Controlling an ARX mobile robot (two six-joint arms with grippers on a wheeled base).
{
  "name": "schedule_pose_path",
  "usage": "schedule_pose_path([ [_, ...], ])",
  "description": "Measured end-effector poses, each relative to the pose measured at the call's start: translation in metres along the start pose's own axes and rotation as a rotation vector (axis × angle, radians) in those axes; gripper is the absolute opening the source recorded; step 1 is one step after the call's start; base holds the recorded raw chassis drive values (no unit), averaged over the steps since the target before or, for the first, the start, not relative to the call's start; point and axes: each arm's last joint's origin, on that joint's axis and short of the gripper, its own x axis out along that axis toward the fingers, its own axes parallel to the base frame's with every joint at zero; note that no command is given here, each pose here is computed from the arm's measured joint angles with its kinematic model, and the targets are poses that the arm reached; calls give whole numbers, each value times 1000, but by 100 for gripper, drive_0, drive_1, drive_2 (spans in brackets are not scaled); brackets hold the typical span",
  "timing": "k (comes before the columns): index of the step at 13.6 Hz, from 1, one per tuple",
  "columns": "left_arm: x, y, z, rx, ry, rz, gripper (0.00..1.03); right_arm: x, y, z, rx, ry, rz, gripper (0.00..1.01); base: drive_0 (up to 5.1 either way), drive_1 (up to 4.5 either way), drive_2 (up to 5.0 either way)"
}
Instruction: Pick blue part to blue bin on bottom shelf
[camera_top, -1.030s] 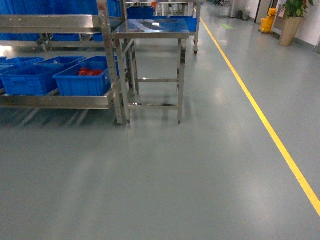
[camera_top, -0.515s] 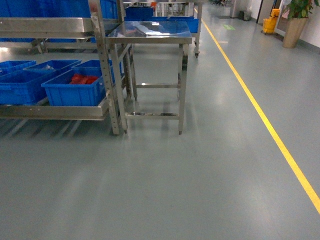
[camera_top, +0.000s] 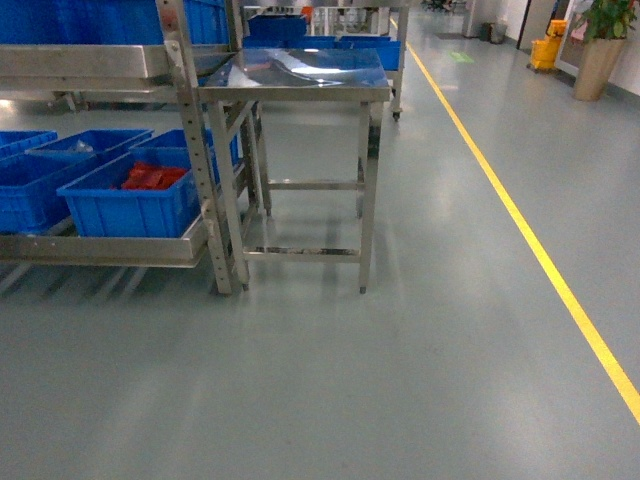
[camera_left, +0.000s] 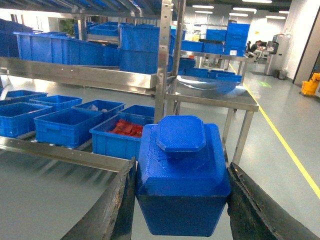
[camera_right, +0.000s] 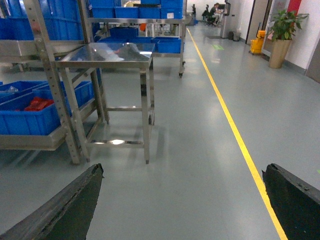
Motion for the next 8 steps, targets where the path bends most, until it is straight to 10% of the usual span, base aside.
schedule_pose_path([
  [8,0,0,0,2,2,0,42,0,0,0,0,-2,0,98,2,416,-412],
])
